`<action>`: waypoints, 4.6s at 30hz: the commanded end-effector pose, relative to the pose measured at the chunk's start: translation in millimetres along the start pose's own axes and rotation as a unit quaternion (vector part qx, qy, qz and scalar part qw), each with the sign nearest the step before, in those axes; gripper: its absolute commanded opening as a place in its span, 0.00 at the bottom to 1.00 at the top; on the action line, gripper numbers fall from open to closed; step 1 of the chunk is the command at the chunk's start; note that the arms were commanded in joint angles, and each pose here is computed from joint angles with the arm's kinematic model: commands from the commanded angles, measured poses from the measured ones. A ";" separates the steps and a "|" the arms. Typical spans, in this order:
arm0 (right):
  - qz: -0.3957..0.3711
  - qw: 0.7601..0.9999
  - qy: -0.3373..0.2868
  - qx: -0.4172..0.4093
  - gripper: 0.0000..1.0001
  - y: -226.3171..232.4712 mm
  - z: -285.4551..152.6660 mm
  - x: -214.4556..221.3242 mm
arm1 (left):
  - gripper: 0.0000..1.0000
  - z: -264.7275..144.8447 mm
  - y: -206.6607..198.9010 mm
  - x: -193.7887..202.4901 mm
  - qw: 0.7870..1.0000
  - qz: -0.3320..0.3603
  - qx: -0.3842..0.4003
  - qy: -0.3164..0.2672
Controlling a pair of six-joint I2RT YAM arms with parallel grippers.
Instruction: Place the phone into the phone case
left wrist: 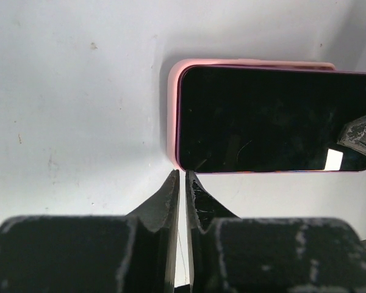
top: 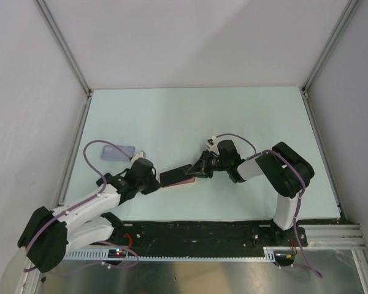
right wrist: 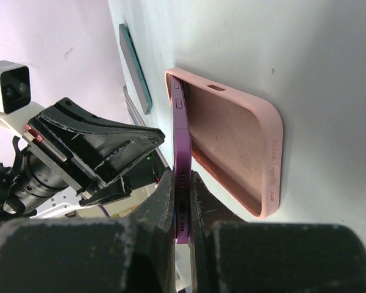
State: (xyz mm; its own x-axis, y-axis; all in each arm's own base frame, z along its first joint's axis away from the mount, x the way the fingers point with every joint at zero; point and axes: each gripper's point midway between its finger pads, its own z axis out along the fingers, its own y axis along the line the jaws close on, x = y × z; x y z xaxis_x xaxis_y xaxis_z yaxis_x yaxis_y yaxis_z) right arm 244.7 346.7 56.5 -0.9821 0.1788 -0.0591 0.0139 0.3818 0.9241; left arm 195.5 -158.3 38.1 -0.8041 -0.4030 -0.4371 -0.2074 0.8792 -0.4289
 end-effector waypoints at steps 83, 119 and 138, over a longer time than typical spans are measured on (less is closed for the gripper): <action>-0.234 0.919 -0.091 0.303 0.29 -19.0 -28.4 -28.9 | 0.00 21.3 19.5 -33.6 0.997 -0.032 -0.065 -0.039; -0.268 0.900 -0.054 0.341 0.18 -24.9 7.4 -4.7 | 0.00 57.4 -14.4 -18.4 0.999 -0.019 -0.026 0.010; -0.263 0.895 -0.013 0.360 0.09 -51.7 23.6 36.3 | 0.00 62.1 -19.1 -11.3 0.999 -0.019 -0.019 0.018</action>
State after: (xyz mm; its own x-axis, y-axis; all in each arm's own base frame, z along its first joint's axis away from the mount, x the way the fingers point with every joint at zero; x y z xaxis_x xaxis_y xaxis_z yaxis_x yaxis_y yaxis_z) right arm 259.0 319.2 34.0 -0.8404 -0.1143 -0.5298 -0.2551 0.9459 0.2005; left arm 251.6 -157.2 11.6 -0.7668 -0.4499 -0.4578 -0.3095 0.8840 -0.3504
